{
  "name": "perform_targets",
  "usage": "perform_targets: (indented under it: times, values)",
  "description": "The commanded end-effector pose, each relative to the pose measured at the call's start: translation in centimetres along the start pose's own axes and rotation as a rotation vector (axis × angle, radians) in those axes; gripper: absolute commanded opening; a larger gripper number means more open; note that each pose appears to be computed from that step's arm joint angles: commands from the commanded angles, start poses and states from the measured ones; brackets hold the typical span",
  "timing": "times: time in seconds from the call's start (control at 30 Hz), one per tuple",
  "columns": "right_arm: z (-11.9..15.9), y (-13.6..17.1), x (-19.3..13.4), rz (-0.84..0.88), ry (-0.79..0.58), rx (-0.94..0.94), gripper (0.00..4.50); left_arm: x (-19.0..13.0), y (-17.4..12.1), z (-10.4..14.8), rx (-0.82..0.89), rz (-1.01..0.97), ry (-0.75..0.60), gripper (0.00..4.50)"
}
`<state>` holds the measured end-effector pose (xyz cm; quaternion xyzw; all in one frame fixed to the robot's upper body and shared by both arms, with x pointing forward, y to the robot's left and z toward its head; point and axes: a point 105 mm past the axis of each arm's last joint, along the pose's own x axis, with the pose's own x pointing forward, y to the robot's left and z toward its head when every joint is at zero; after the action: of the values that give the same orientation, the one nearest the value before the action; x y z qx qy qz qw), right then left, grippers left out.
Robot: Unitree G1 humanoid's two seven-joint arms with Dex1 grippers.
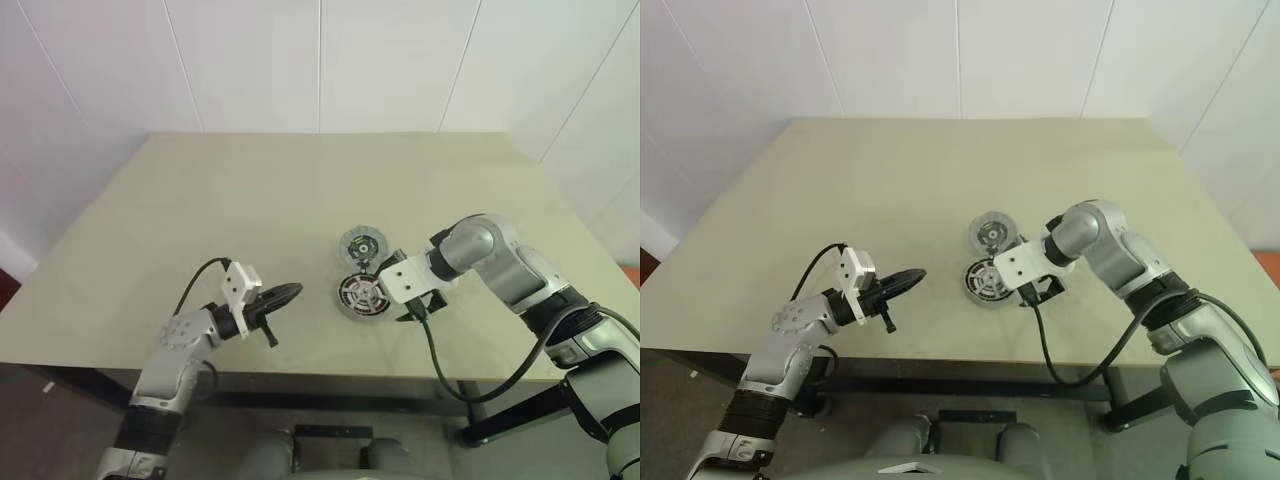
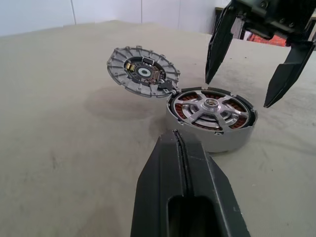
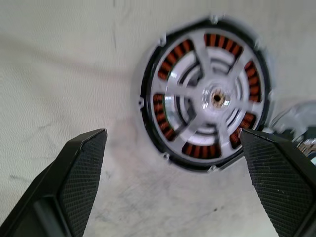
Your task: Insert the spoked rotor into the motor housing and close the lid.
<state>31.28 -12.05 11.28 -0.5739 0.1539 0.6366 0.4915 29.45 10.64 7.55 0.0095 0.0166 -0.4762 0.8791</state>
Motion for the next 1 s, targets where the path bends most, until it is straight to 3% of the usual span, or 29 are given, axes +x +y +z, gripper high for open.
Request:
perform_targets:
  times: [0.03, 0.47, 1.0]
  values:
    - [1.0, -0.3, -1.1, -0.034, -0.001, -0.038, 4.48, 0.5, 0.1, 0.8, 0.035, -0.021, -0.010, 0.00]
    - [-1.7, 1.1, 0.8, -0.013, 0.066, 0.029, 4.48, 0.8, 0.2, 0.6, 0.032, -0.022, -0.003, 0.00]
    - [-1.6, 0.7, 1.1, -0.042, 0.058, 0.034, 4.48, 0.9, 0.2, 0.1, 0.030, -0.028, 0.013, 0.00]
